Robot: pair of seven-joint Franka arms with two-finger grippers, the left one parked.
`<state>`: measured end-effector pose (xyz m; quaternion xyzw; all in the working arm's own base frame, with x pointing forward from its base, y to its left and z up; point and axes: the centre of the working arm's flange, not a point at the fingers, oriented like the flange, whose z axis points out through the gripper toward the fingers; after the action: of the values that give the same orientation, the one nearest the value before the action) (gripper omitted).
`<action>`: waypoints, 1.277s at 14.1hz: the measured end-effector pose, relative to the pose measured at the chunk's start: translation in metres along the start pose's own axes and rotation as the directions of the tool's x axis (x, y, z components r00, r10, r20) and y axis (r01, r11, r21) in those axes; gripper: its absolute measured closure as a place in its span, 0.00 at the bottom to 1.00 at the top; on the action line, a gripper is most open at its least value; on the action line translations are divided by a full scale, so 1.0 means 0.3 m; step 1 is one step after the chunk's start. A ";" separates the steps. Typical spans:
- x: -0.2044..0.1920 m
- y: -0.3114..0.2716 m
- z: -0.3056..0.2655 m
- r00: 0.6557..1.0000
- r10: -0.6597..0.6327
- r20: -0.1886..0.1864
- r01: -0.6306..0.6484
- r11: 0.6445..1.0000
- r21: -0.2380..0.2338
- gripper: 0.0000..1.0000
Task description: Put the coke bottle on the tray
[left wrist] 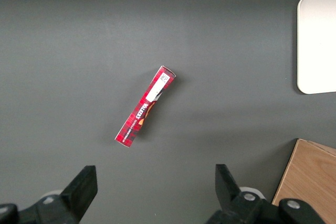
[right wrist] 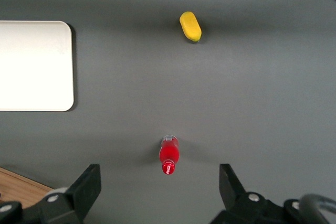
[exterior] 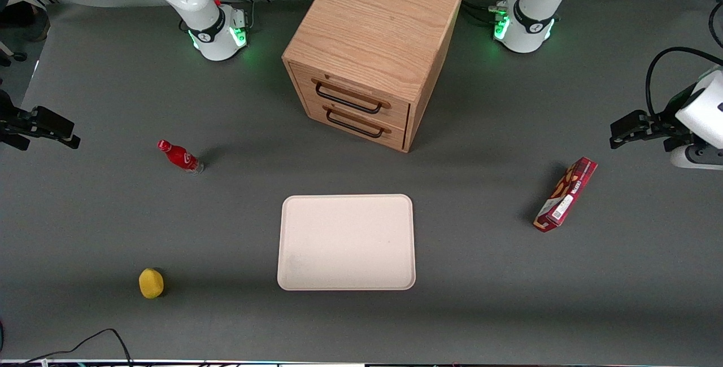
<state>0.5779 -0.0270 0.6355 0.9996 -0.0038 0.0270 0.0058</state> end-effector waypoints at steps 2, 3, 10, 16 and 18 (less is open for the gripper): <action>0.001 -0.001 0.003 1.000 -0.001 0.001 0.001 1.000 0.000 0.00; 0.001 -0.002 0.003 1.000 -0.001 0.002 0.001 1.000 0.000 0.00; 0.004 -0.004 0.009 1.000 -0.002 0.004 0.002 1.000 0.000 0.00; 0.011 -0.003 0.025 1.000 -0.003 0.013 0.003 1.000 -0.004 0.00; 0.015 -0.002 0.033 1.000 -0.003 0.017 0.004 1.000 -0.008 0.00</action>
<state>0.5829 -0.0265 0.6257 0.9998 -0.0022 0.0184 0.0096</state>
